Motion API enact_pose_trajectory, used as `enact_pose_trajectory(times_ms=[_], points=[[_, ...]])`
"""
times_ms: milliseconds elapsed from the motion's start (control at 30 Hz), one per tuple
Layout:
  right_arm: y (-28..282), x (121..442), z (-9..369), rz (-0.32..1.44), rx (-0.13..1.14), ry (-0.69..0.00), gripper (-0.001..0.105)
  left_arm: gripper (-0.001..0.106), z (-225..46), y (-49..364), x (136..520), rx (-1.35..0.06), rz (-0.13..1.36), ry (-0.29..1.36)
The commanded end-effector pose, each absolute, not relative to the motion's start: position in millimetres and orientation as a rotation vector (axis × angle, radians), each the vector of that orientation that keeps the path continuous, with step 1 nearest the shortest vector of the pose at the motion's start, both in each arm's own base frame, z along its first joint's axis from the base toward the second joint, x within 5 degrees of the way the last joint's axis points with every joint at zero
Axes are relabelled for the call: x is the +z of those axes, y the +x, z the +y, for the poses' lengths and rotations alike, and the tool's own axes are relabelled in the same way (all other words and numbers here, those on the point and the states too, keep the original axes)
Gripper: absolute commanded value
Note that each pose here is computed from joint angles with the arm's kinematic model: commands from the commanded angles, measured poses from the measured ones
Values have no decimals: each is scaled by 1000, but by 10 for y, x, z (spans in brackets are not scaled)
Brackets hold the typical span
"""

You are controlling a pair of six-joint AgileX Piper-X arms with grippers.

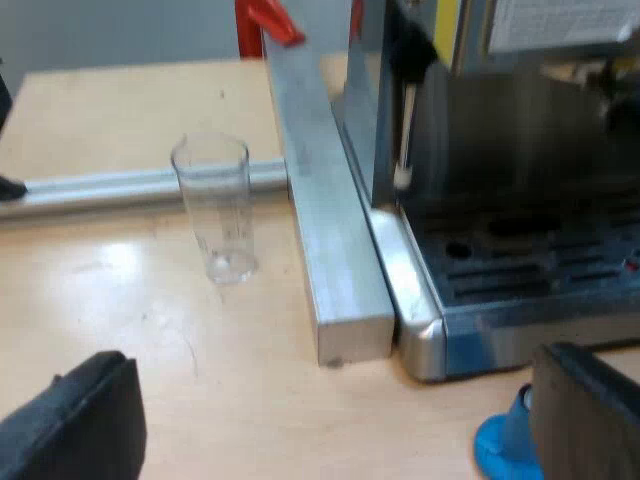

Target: Remove mug from coffee machine

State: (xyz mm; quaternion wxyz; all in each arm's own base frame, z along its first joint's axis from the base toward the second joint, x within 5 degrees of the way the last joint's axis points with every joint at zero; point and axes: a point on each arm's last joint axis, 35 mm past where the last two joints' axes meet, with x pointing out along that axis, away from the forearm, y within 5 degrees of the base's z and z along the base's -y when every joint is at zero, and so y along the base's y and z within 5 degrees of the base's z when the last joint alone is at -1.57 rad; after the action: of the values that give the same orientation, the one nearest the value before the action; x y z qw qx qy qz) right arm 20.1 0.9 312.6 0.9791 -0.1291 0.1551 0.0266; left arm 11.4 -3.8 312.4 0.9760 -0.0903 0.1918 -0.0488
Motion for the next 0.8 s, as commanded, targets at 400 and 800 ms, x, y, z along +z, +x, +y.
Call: enact_pose_trajectory(times_ms=[400, 800], points=[[350, 2888, 1, 382, 59, -272, 63, 80, -42, 337, 2878, -82, 411, -185], [350, 2888, 1, 382, 58, -270, 63, 80, -45, 364, 2863, -91, 399, -187]])
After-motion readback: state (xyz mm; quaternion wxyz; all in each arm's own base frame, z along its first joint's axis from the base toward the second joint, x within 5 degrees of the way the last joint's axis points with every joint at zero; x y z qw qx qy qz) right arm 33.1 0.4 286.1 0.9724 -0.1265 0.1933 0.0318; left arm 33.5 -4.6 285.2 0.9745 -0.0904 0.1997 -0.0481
